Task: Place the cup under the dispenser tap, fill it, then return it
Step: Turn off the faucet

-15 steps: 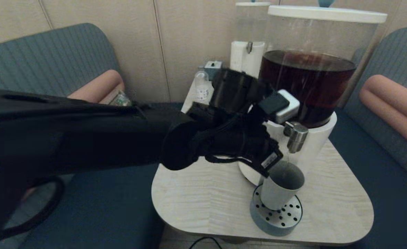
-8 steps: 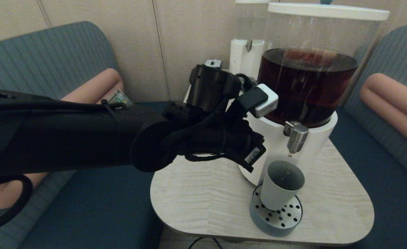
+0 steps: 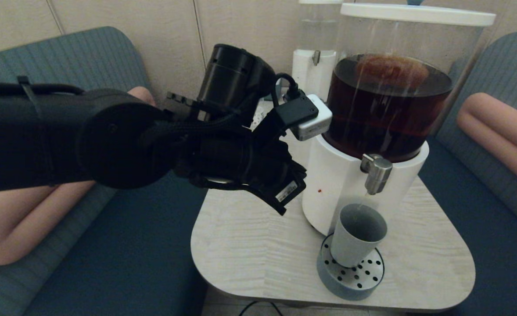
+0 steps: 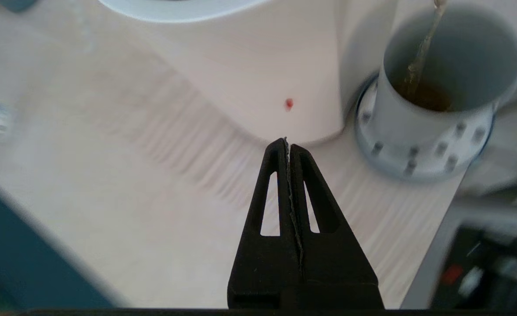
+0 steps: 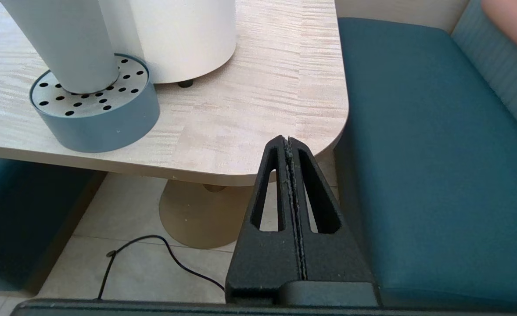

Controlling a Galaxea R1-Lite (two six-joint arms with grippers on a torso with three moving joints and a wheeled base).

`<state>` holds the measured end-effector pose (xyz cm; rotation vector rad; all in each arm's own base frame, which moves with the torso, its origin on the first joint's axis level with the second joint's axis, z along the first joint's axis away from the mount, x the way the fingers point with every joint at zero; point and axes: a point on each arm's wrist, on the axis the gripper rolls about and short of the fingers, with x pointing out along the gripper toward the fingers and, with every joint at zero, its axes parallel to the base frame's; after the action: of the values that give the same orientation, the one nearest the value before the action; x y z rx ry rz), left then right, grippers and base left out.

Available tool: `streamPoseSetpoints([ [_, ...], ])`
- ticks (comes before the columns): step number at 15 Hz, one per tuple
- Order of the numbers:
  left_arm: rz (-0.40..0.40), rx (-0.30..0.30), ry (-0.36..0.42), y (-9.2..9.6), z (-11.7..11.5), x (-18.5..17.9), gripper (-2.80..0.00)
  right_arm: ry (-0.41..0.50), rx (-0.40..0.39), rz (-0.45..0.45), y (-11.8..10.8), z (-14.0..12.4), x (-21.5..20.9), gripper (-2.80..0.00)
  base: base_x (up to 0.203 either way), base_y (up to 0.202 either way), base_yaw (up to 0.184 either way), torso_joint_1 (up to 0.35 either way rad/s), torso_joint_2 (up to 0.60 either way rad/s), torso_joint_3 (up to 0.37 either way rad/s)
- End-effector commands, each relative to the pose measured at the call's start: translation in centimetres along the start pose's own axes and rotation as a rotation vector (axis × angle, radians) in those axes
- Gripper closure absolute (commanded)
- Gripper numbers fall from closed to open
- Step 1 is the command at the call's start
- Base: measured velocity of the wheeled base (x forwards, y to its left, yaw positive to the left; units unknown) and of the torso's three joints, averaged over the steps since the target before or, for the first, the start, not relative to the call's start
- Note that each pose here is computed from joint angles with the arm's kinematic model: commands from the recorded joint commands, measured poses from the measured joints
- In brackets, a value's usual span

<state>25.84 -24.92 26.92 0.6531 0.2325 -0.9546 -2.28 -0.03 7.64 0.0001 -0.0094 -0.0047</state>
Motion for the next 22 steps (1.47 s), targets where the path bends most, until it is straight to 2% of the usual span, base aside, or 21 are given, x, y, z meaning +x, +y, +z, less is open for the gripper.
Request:
streamPoseSetpoints([
  [1,0.01,0.057,0.005,0.5,1.2,-1.5,0.0,-0.001,0.0,0.0,0.0,0.0,0.0,0.0,0.0,0.0,0.0,0.0,0.0,0.0],
  [5,0.021,0.186,0.054,1.3,3.0,-1.0,0.0,-0.001,0.0,0.0,0.0,0.0,0.0,0.0,0.0,0.0,0.0,0.0,0.0,0.0],
  [8,-0.002,0.247,0.08,0.0,3.5,1.1,0.0,-0.001,0.0,0.0,0.0,0.0,0.0,0.0,0.0,0.0,0.0,0.0,0.0,0.0],
  [13,-0.009,0.259,0.095,-1.0,3.2,3.5,0.0,-0.001,0.0,0.002,0.0,0.0,0.0,0.0,0.0,0.0,0.0,0.0,0.0,0.0],
  [22,0.007,0.278,0.001,-1.7,4.8,2.7,0.0,-0.001,0.0,0.0,0.0,0.0,0.0,0.0,0.0,0.0,0.0,0.0,0.0,0.0],
])
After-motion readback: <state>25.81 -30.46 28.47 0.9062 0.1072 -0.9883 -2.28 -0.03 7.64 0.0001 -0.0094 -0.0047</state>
